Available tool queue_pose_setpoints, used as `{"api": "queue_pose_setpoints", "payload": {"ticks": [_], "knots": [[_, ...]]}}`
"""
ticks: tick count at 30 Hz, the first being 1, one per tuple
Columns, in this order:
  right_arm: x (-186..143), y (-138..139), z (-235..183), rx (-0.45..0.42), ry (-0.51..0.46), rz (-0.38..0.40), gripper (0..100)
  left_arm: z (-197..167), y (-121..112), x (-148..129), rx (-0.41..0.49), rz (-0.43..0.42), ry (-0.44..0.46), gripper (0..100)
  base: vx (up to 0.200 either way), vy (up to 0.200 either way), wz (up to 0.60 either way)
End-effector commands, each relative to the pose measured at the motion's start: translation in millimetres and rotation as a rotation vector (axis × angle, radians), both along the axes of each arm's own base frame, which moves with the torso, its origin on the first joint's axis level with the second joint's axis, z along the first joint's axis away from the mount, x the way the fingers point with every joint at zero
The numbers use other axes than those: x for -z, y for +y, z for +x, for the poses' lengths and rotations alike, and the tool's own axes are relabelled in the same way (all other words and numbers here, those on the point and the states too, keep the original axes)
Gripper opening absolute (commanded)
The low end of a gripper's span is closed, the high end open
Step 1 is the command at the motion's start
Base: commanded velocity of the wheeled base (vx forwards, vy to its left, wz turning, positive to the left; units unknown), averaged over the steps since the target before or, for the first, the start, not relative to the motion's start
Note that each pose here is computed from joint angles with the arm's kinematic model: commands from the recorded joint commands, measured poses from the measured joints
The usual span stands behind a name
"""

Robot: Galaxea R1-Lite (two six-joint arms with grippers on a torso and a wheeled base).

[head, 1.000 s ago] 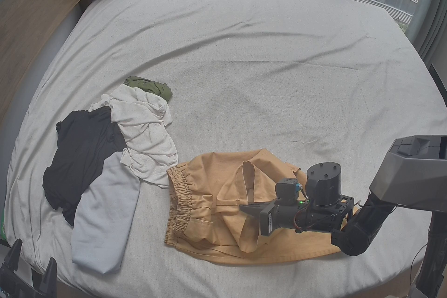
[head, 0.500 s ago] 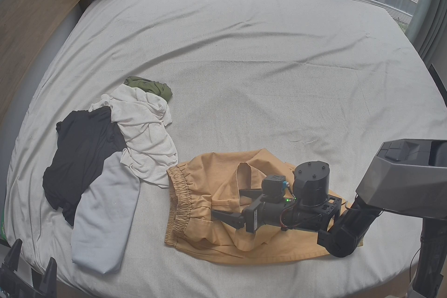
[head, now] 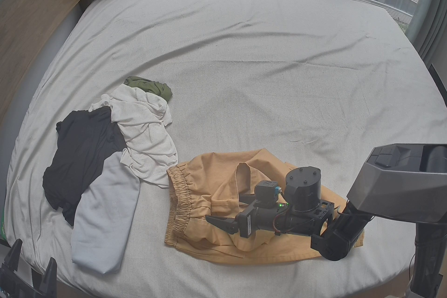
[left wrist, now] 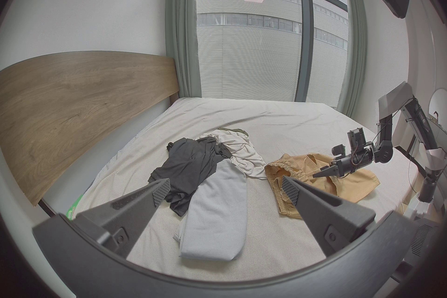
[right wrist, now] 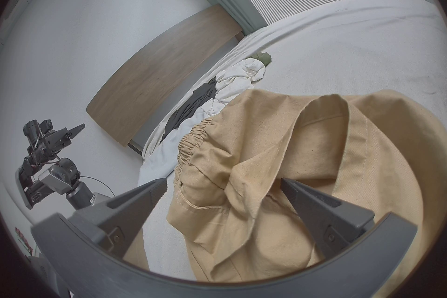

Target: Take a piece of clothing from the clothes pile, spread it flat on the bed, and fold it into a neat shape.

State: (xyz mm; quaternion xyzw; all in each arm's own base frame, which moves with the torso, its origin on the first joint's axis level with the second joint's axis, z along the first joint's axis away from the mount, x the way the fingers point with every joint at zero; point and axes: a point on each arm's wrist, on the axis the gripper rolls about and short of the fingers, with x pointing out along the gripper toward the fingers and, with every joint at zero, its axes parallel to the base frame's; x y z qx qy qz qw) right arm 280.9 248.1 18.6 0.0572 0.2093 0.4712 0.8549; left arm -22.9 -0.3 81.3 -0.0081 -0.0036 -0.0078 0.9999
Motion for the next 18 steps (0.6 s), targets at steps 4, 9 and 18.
{"api": "queue_pose_setpoints", "payload": {"ticks": [4,9,18], "knots": [[4.1,2.8,5.0,0.004,-0.004,0.002,0,0.1,0.0,5.2,0.0,-0.001,0.001,100,0.0,0.0,0.0],[7.5,3.0,6.1,0.005,0.002,-0.003,0,0.1,0.0,5.2,-0.002,-0.001,0.001,100,0.0,0.0,0.0],[9.4,-0.3,5.7,0.01,0.007,-0.005,0,0.1,0.0,5.2,0.0,0.001,0.001,100,0.0,0.0,0.0]]}}
